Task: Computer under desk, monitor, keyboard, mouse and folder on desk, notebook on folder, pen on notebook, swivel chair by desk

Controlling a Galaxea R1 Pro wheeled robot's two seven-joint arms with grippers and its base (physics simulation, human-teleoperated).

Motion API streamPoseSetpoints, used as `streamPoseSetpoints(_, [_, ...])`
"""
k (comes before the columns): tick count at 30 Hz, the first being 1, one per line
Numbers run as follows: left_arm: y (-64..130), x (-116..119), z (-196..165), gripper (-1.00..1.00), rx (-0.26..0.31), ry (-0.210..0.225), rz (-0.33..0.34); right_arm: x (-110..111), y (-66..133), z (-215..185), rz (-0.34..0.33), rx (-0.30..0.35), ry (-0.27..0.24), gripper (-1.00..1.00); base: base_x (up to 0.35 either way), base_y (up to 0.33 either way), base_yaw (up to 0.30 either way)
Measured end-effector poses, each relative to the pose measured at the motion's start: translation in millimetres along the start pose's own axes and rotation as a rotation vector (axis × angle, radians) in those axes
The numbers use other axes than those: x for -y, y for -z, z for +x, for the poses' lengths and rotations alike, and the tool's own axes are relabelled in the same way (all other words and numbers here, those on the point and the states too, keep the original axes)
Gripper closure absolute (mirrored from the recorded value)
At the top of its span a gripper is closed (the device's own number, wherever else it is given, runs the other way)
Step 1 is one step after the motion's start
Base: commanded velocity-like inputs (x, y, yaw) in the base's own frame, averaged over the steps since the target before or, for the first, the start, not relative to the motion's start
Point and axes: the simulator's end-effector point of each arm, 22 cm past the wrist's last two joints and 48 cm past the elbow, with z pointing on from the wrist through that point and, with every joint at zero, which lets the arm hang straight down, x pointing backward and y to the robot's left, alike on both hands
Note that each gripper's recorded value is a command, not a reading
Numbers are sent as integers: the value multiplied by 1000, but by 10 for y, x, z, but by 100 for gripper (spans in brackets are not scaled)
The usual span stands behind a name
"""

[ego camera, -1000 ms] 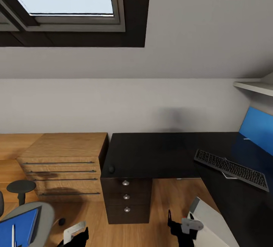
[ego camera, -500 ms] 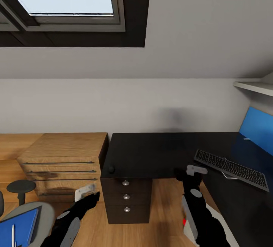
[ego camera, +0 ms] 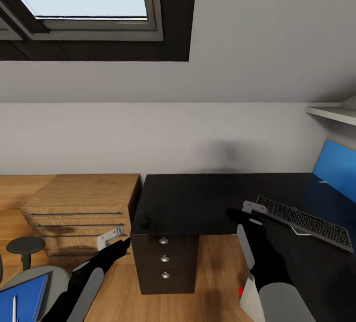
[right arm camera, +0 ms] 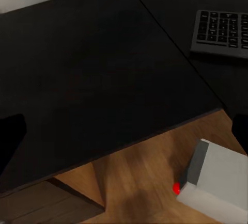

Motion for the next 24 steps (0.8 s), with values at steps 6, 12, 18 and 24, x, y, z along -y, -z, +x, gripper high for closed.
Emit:
streamPoseSetpoints(6, [-12,-18,42,-100,-6,-16,-9,-12,2,32,-5,-5,-1,-100,304,0,-29])
streamPoseSetpoints(12, [-100,-132,363,-100,-72,-27,-45,-49,-5,-9,-24,25,-10,-100,327,0,-264])
streamPoseSetpoints(18, [-105,-130,376,-100,-74,-26,-43,-47,-10,-65,-25,54,-17,-100,264,0,-295])
streamPoseSetpoints(24, [-109,-127,377,-100,-75,-26,-41,-46,-14,-68,-24,56,-17,-100,79,0,-297])
